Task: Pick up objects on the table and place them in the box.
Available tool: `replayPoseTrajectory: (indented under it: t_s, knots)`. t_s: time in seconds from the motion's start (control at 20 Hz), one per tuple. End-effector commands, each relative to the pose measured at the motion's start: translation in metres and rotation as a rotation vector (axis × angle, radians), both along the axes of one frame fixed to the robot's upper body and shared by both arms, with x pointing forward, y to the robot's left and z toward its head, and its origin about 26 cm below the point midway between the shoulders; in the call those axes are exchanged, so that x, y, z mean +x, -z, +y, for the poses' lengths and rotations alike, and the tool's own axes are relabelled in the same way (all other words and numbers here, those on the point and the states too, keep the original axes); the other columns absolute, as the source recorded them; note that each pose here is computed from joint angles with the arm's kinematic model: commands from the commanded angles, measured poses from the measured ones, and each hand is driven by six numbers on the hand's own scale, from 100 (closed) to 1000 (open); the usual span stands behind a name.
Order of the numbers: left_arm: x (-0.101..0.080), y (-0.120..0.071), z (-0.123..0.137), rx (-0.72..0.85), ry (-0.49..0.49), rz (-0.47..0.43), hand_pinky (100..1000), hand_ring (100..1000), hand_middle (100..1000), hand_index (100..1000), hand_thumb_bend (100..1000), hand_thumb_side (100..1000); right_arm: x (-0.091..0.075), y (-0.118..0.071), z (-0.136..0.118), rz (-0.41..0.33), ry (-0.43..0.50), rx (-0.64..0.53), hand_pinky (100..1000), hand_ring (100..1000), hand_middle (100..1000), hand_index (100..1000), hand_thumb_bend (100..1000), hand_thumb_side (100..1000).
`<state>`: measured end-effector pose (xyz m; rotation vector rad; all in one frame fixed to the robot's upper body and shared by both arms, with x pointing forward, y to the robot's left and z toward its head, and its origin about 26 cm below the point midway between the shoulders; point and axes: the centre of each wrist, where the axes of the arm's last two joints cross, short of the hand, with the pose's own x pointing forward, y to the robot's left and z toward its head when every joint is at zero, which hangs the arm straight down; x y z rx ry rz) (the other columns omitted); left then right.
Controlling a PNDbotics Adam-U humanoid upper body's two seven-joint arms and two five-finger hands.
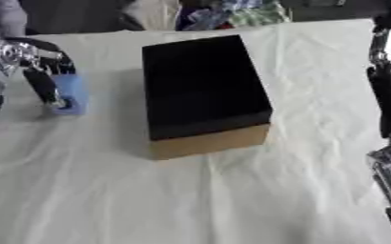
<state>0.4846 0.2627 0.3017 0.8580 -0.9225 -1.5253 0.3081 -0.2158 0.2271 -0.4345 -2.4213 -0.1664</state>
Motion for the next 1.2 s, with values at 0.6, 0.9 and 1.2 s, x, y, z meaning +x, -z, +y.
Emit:
replayPoseTrajectory:
  t_s: [0.6, 0.9, 1.2]
  knots:
    - [-0.013, -0.035, -0.008, -0.059, 0.043, -0.098, 850, 697, 564, 683, 100, 100, -0.003, -0.005, -0.003, -0.016, 0.008, 0.006, 867, 796, 600, 779, 100, 472]
    - [-0.037, -0.065, -0.034, -0.125, 0.121, -0.269, 805, 640, 546, 659, 100, 100, -0.003, -0.003, -0.003, -0.013, 0.009, 0.006, 867, 796, 601, 779, 100, 471]
    - [-0.066, -0.085, -0.082, -0.201, 0.263, -0.358, 798, 615, 542, 660, 100, 131, -0.003, -0.004, -0.002, -0.015, 0.004, 0.003, 867, 796, 601, 779, 100, 470]
